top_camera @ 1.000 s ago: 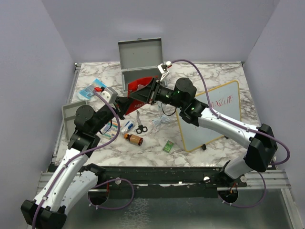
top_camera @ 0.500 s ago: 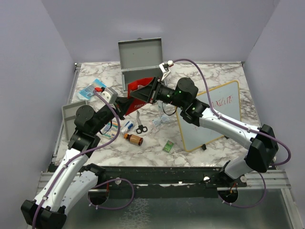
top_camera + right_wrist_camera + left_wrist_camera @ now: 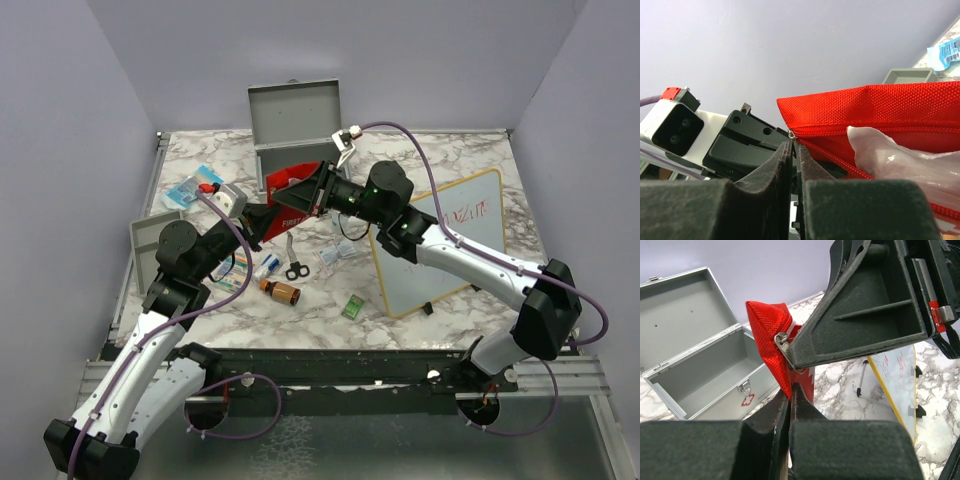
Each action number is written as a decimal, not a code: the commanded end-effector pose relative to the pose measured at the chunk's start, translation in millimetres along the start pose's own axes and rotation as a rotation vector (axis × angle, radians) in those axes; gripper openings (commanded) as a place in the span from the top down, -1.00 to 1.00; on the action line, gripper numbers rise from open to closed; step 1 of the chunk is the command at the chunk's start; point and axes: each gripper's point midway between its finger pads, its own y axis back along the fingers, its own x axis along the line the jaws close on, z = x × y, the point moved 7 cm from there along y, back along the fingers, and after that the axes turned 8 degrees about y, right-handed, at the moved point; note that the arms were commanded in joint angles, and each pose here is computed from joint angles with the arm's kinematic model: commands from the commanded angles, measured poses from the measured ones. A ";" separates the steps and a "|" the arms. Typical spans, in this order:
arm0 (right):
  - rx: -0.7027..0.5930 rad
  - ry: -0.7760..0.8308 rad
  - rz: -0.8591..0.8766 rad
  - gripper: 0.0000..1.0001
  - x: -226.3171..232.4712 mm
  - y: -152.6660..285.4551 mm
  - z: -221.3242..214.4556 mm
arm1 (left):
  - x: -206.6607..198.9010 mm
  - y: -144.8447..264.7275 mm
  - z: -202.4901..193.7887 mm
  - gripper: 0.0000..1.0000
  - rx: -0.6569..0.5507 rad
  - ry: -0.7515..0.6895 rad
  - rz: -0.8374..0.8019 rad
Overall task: Organize the medicine kit
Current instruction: Zip the medicine pouch.
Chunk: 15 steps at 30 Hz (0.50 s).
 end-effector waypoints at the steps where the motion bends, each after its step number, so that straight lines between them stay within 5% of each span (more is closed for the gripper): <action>1: -0.005 0.029 0.004 0.77 2.9 -7.5 5.3 | -4.5 2.8 1.7 1.00 -0.013 -0.029 -0.036; 11: 0.021 0.007 0.011 0.53 0.1 -10.4 0.2 | -3.9 2.3 -0.3 1.00 -0.003 -0.031 -0.037; 15: 0.017 0.005 -0.015 0.57 -3.0 -11.2 0.2 | -4.2 2.7 0.5 1.00 -0.005 -0.034 -0.039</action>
